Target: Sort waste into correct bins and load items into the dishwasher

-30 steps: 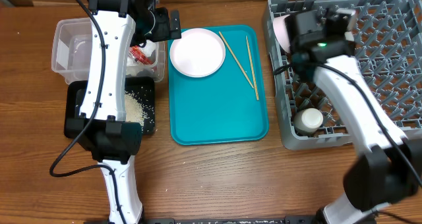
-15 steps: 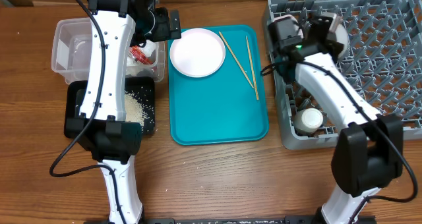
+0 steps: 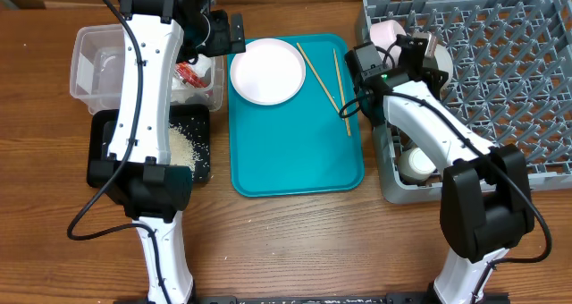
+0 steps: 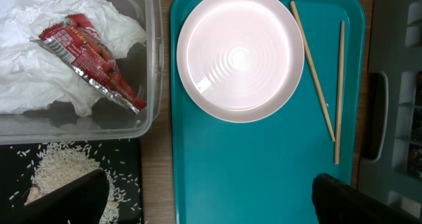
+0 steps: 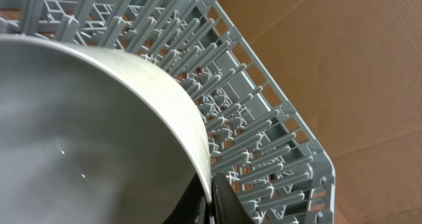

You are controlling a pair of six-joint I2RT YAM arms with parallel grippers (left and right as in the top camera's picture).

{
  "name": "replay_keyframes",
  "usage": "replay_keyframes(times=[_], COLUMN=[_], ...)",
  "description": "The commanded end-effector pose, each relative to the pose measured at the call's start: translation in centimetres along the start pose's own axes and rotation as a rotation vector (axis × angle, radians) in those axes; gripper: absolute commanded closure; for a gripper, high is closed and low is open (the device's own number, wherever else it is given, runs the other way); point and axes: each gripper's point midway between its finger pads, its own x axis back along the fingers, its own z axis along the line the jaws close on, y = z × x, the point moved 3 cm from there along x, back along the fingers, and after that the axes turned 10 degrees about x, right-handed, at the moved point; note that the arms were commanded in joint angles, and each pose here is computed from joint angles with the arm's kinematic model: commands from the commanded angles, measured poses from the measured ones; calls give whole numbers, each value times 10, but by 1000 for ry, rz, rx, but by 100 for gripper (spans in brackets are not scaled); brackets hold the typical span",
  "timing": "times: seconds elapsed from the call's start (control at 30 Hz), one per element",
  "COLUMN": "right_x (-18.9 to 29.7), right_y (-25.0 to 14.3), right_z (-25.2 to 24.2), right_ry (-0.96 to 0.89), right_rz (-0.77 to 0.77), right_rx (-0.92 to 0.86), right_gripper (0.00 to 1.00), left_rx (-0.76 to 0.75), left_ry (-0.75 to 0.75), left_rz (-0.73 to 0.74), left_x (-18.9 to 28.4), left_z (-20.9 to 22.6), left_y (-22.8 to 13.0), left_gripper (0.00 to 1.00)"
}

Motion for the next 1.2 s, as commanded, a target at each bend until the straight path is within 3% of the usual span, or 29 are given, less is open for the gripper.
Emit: replay_keyframes(times=[0.0,0.43,0.5,0.53,0.67,0.7,0.77,0.9,1.03,1.07,1.17], right_x=[1,19,27,33,59,64,70,104,136,148,176], right_y=[-16,-18,-18,-17,-14,-12,-8,11,32,39,48], right_z=[7,6,9,11,19,20,23,43,61,70,91], right_ry=[2,-32,-21,-7,92,140,226,608,869,969,1199], right_rz=[10,-35,-50,-62,-82,-74,-53,-2,-6,-17,23], right_rx=[55,139,156,158,160,149,151,153,68,36,-87], right_gripper=[96,95,81,66,43,36,30,24,19,19,34], left_rx=[-10,-10,-10,-10,-10,-10,-10,-10,-10,-10,-10], left_ry=[-7,-7,-7,-6,-7,-7,-6,-6,-7,-6,-7], left_rz=[-24,-24,-24,-24,-24,-24,-24,-24,-24,-24,-24], left_x=[8,8,8,8,8,8,8,8,8,8,8], left_z=[-4,-4,-4,-4,-4,-4,-4,-4,-4,-4,-4], left_y=[1,1,1,1,1,1,1,1,1,1,1], left_gripper=[0,0,0,0,0,0,0,0,0,0,0])
